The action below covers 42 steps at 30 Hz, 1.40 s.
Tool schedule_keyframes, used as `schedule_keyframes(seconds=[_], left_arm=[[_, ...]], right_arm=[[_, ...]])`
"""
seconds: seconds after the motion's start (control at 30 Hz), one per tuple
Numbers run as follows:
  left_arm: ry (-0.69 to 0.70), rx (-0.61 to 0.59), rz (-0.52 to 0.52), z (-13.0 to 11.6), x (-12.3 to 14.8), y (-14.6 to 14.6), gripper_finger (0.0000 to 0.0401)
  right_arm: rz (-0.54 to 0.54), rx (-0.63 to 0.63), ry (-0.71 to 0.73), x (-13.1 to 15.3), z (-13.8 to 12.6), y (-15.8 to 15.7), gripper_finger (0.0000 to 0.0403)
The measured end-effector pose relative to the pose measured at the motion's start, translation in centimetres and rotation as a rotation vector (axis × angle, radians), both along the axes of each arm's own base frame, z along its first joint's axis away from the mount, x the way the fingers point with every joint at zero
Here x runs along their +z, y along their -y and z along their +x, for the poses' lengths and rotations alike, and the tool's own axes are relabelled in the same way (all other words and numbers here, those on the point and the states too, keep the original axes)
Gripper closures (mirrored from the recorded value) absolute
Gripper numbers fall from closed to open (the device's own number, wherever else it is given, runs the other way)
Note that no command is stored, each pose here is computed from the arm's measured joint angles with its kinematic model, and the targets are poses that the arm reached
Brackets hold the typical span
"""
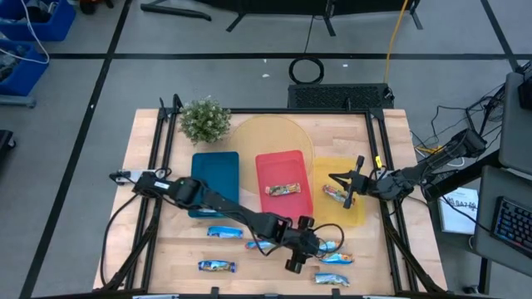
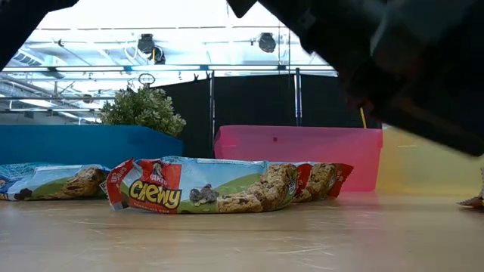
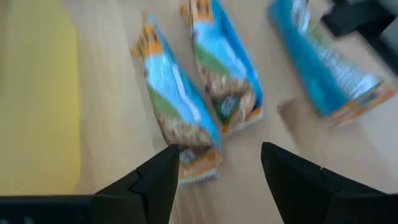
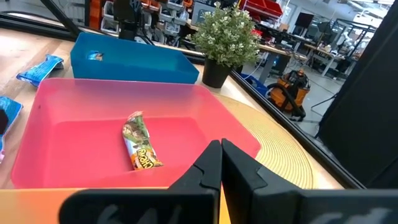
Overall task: Pick and place Granola Bars by type
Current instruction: Put the yellow granola bar into the red bin
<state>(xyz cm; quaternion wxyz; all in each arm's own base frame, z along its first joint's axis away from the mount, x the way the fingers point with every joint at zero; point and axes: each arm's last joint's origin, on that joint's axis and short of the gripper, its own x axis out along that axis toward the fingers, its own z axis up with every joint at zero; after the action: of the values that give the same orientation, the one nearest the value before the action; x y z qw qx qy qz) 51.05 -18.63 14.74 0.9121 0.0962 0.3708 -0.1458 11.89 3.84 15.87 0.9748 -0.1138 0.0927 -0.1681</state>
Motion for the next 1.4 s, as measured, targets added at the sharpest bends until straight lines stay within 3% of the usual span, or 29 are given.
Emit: schedule_keyframes(seconds=[0.87, 1.0, 1.23, 1.4], left_arm=[[-0.019, 0.004, -0.027, 0.9, -2.8, -0.9, 0.0178], [-0.024, -0.009, -0.036, 0.8, -2.8, -0.9, 0.0229], [-0.024, 0.001, -0.047, 0.9, -2.7, -1.0, 0.0377], [-0.023, -0.006, -0.047, 0.9, -2.7, -1.0, 0.0394]], right_arm=[[-0.015, 0.000, -0.026, -0.2, 0.0, 0.0, 0.0403], [-0.015, 0.000, -0.025, -0.2, 0.0, 0.0, 0.0403], [-0.012, -0.002, -0.023, -0.2, 0.0, 0.0, 0.0403], [-0.013, -0.002, -0.023, -0.2, 0.0, 0.0, 0.0403]])
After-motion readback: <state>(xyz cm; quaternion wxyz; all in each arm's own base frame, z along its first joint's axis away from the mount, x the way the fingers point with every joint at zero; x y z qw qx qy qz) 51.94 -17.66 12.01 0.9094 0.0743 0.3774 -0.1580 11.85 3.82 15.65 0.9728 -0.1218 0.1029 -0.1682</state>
